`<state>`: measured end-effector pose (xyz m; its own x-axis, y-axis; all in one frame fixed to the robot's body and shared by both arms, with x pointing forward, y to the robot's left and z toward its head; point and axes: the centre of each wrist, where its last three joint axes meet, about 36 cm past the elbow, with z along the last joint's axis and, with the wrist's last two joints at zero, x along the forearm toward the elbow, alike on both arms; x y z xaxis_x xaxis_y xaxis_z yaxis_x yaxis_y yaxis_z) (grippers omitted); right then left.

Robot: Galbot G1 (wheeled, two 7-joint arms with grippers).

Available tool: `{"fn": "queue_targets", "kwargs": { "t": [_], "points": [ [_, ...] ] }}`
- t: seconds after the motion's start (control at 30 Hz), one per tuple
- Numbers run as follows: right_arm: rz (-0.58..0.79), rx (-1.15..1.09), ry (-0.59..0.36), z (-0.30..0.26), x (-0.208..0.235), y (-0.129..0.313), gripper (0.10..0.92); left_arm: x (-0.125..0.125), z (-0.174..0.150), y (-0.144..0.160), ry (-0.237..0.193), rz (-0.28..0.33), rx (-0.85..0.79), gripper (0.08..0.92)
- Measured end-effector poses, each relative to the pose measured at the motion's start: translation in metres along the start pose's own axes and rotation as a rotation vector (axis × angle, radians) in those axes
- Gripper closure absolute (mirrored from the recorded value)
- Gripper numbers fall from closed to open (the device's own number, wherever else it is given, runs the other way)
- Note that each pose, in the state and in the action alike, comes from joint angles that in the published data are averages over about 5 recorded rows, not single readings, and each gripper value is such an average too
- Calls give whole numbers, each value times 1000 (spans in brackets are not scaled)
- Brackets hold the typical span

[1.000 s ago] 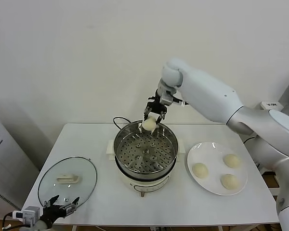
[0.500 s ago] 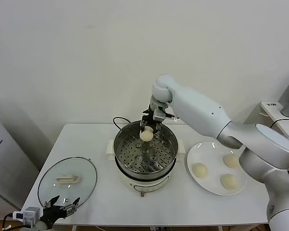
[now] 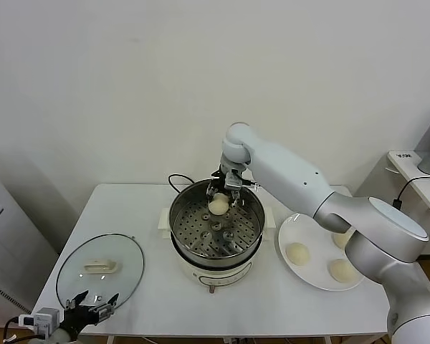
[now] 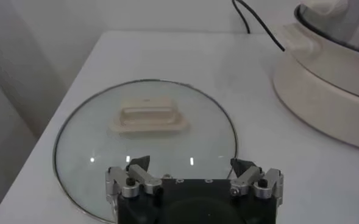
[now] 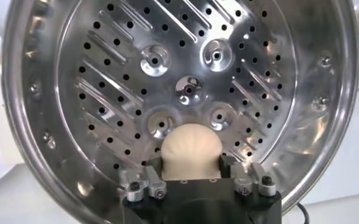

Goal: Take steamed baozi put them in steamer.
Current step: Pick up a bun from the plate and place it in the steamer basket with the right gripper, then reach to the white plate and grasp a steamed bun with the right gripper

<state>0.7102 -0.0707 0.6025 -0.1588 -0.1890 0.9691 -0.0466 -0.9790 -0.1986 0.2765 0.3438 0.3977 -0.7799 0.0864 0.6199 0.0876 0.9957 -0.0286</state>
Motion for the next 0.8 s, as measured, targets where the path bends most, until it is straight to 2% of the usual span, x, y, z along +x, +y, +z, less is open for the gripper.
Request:
{"fn": "queue_targets", "kwargs": {
  "t": [0.1, 0.23, 0.4, 0.63, 0.8],
  "points": [
    [3, -5, 0, 2, 2, 3, 209, 0, 1, 0, 1, 0, 1, 177],
    [16, -16, -7, 7, 13, 7, 200, 1, 1, 1, 4, -3, 2, 177],
    [38, -47, -19, 21, 47, 20, 200, 1, 2, 1, 4, -4, 2, 177],
    [63, -134, -43, 44, 104, 65, 200, 2, -1, 0, -2, -1, 0, 177],
    [80, -221, -78, 49, 128, 109, 200, 3, -2, -2, -4, 1, 0, 177]
  ]
}}
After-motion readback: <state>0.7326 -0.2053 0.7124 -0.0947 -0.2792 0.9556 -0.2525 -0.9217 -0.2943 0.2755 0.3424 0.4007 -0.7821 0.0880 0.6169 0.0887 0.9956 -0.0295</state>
